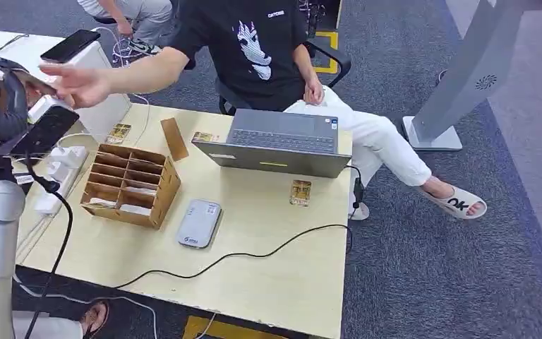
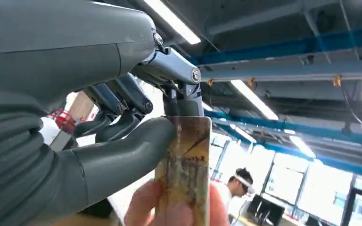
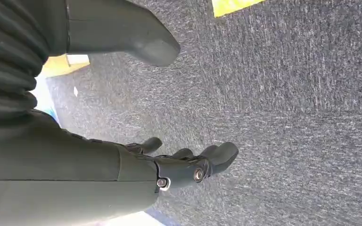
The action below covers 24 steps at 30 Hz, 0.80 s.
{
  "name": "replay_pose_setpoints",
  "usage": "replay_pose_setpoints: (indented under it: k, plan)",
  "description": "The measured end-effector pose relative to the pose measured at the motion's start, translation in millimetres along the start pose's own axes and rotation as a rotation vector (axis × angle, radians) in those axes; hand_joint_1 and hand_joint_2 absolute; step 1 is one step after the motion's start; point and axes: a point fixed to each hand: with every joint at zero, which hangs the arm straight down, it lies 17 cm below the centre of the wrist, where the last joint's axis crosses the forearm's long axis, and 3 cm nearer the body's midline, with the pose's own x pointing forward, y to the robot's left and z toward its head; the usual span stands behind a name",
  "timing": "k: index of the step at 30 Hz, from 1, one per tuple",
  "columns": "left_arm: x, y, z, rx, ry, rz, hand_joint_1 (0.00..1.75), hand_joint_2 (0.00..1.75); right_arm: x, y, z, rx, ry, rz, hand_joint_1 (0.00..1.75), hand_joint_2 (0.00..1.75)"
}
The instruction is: Pass the card to the sensor for recognition and then transmit it.
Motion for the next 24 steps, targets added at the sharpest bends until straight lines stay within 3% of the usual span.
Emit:
replay_pose_setpoints:
  k: [9, 24]
  plan:
    - [-28.5, 13.9, -48.7, 0.023, 0.106, -0.034, 1.75, 1.75, 5.2, -3.2, -1.6, -0.003, -0.013, 0.022, 0.00, 1.75]
    - [-37.6, -11.0, -46.7, -0.029, 0.146, -0.018, 1.75, 1.75, 6.0, -3.9, -1.9, -0.005, -0.016, 0.023, 0.00, 1.75]
